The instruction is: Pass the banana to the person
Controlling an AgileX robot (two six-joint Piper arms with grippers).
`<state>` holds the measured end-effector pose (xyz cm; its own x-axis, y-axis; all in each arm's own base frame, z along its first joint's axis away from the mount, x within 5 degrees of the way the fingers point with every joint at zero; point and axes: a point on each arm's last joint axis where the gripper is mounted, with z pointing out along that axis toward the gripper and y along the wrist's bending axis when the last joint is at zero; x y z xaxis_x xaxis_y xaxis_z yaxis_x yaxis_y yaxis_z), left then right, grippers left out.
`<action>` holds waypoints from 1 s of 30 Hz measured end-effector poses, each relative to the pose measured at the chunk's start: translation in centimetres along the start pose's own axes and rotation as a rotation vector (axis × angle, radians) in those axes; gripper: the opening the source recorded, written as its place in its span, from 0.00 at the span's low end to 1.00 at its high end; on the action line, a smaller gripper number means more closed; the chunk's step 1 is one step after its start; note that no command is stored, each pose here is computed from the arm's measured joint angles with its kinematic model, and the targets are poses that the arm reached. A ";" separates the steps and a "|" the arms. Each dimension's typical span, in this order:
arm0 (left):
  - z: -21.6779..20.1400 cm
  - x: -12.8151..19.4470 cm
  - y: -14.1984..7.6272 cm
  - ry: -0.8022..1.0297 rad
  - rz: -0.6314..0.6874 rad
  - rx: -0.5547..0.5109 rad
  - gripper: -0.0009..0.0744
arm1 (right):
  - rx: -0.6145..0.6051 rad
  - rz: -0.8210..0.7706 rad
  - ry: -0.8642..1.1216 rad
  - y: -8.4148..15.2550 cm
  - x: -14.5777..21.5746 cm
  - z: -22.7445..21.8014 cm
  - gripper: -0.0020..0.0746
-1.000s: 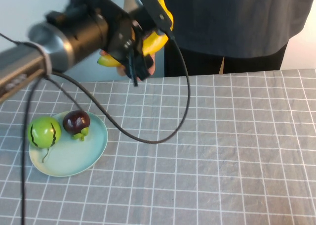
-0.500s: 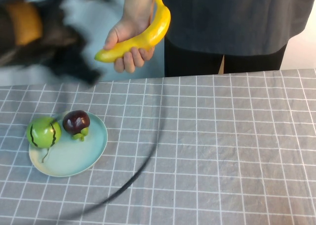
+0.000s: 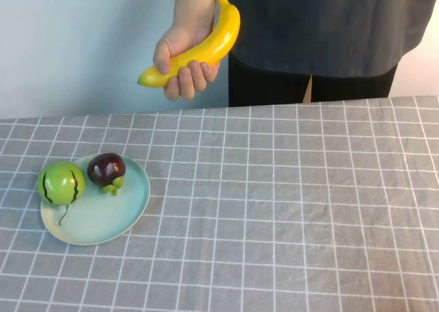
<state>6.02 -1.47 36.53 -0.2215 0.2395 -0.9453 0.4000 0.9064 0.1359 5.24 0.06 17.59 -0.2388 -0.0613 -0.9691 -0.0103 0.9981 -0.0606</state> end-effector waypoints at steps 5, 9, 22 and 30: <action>-1.7 3.2 0.4 -0.030 -0.057 -0.003 0.01 | 0.000 0.000 0.000 0.0 0.0 0.0 0.02; -2.5 4.7 0.6 -0.047 -0.084 -0.012 0.01 | 0.000 0.000 0.000 0.0 0.0 0.0 0.02; 2.1 11.2 -2.1 -0.216 -0.050 0.041 0.01 | 0.000 0.000 0.000 0.0 0.0 0.0 0.02; 3.9 14.9 -2.2 -0.299 -0.131 -0.152 0.01 | 0.000 0.000 0.000 0.0 0.0 0.0 0.02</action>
<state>5.31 -1.28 21.00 0.0165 0.0260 -0.9995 0.2432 0.9695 0.0293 5.24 0.06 17.59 -0.2388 -0.0613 -0.9691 -0.0103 0.9981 -0.0606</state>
